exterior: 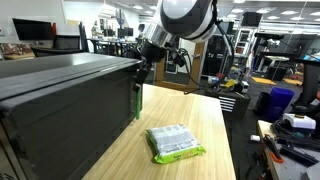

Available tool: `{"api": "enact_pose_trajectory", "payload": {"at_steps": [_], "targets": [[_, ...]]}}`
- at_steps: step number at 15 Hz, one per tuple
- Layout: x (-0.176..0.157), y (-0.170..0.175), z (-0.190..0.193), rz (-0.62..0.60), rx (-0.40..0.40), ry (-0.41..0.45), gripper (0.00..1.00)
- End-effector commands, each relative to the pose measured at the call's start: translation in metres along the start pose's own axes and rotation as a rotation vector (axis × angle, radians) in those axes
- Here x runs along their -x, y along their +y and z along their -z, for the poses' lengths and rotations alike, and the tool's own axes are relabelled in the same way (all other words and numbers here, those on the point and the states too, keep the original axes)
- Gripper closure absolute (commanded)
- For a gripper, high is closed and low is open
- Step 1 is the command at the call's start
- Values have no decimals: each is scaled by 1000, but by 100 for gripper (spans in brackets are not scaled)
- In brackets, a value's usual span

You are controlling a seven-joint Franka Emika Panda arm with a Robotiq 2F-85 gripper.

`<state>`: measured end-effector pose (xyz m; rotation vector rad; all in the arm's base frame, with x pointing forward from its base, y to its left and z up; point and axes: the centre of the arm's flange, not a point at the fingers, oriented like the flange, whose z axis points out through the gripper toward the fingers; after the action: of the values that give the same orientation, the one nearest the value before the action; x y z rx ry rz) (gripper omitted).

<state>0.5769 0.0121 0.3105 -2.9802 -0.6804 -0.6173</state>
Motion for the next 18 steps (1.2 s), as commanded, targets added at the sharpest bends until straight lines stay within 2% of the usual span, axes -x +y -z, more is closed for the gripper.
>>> {"api": "enact_pose_trajectory", "payload": {"at_steps": [1, 6, 11, 18], "targets": [[-5, 4, -3, -10, 1, 38, 65], [-3, -4, 1, -33, -20, 45, 99], [8, -20, 6, -42, -21, 14, 95], [55, -66, 28, 21, -10, -50, 95]]}}
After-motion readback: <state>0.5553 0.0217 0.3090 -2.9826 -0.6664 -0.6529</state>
